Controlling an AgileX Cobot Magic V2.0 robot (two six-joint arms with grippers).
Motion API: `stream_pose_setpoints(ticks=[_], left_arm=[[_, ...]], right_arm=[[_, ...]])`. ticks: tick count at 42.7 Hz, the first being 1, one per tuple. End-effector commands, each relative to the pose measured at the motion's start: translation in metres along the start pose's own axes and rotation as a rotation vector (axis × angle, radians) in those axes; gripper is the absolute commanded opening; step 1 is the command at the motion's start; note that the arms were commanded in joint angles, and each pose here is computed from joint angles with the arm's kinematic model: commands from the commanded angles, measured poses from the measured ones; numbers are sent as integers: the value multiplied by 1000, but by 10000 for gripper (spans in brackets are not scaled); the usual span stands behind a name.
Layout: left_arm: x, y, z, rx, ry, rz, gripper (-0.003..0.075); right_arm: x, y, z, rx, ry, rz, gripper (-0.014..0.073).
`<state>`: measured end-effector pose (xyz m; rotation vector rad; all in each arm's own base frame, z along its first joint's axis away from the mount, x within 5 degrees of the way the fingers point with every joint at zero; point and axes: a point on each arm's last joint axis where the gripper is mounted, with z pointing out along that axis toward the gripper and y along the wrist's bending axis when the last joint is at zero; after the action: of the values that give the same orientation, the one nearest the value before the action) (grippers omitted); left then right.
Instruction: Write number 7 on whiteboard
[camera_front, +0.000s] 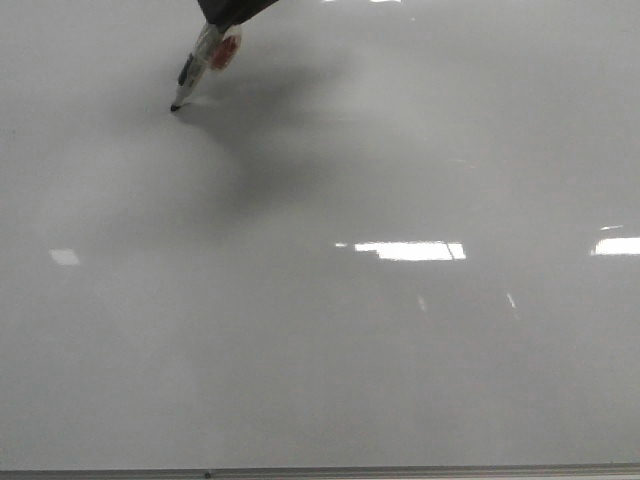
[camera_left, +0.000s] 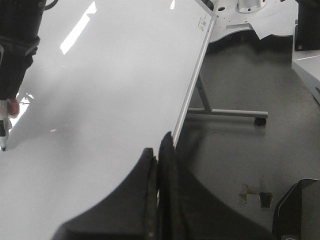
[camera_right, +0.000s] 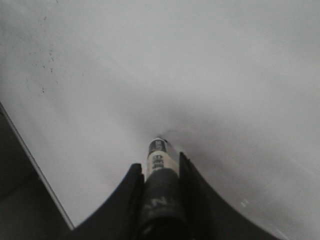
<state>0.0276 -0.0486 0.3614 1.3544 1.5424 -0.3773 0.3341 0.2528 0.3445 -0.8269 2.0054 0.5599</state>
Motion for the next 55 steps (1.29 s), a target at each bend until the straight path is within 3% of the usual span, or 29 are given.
stream_pose_setpoints(ticks=[1,12,21,33,43,55], left_arm=[[-11,4,-4,-27,-78,-20,-20],[-11,4,-4,-27,-78,-20,-20],[-11,4,-4,-27,-78,-20,-20],[-11,4,-4,-27,-78,-20,-20],[-11,4,-4,-27,-78,-20,-20],[-11,4,-4,-27,-78,-20,-20]], right_arm=[[-27,0,-21,31,-141,1,-58],[-26,-11,-23,78,-134,-40,-58],[-19,-35,-47,143,-125,-15,-58],[12,-67,-81,253,-74,29,-58],[22,-50,-63,181,5,-4,-58],[47,-21,3,91,95,-43,-58]])
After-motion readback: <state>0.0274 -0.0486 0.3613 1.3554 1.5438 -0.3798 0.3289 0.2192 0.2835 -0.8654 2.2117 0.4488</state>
